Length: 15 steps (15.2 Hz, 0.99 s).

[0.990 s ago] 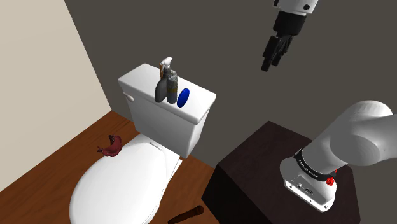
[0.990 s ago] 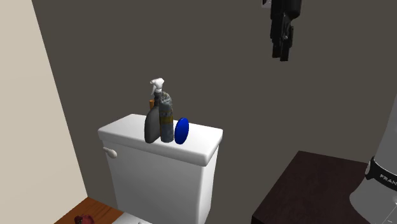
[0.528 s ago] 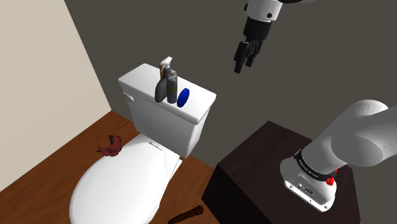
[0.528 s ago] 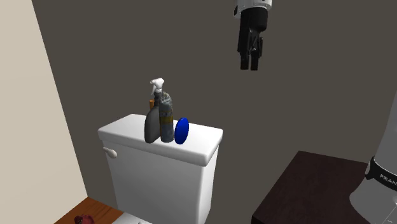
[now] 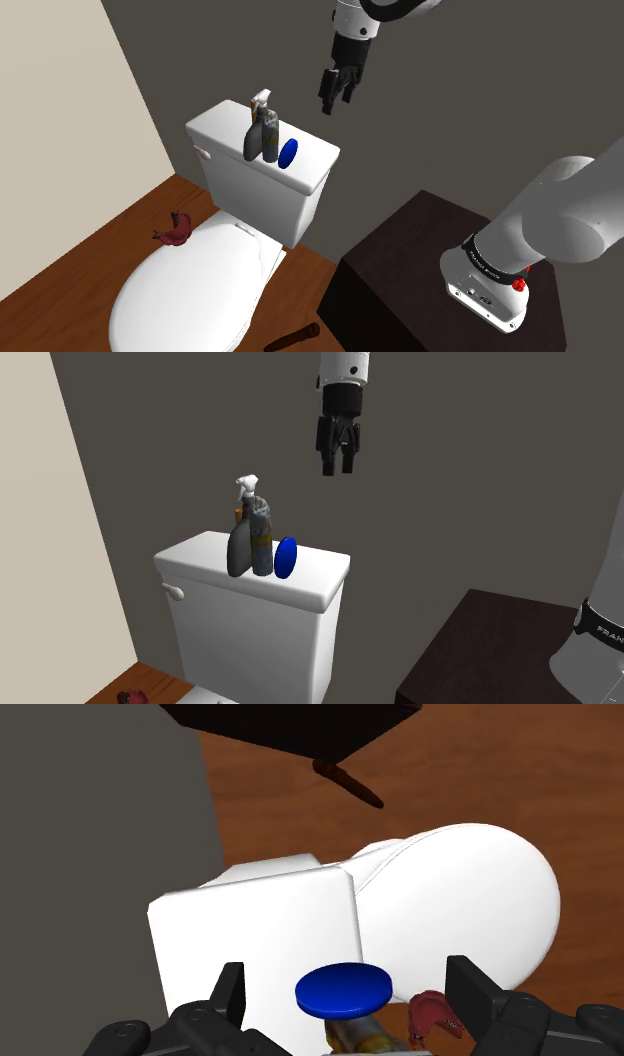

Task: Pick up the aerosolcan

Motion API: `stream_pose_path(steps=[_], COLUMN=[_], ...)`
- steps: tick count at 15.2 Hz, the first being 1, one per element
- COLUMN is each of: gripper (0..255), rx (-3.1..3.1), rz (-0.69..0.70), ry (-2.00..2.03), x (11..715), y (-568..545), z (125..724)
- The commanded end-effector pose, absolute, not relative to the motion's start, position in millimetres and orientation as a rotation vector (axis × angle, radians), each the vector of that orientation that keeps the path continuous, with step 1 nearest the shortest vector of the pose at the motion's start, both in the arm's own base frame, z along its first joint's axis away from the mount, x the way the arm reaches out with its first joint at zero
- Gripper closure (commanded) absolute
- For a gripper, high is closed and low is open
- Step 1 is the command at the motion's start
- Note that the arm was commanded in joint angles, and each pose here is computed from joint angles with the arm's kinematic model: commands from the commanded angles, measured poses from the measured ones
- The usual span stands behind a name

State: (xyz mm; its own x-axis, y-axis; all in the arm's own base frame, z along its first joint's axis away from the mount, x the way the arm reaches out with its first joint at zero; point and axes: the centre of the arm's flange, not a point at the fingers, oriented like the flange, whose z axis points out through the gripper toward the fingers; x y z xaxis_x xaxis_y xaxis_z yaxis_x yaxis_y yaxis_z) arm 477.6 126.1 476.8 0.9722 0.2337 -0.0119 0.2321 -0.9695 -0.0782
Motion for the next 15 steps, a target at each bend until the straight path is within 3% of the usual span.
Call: stream_pose_path(steps=[1,15], gripper=[0,0], rx=[-3.049,-3.076], rz=[0.014,-0.078], ry=[-0.388,-0.544], x=[497,600], y=[143,237], z=[467,418])
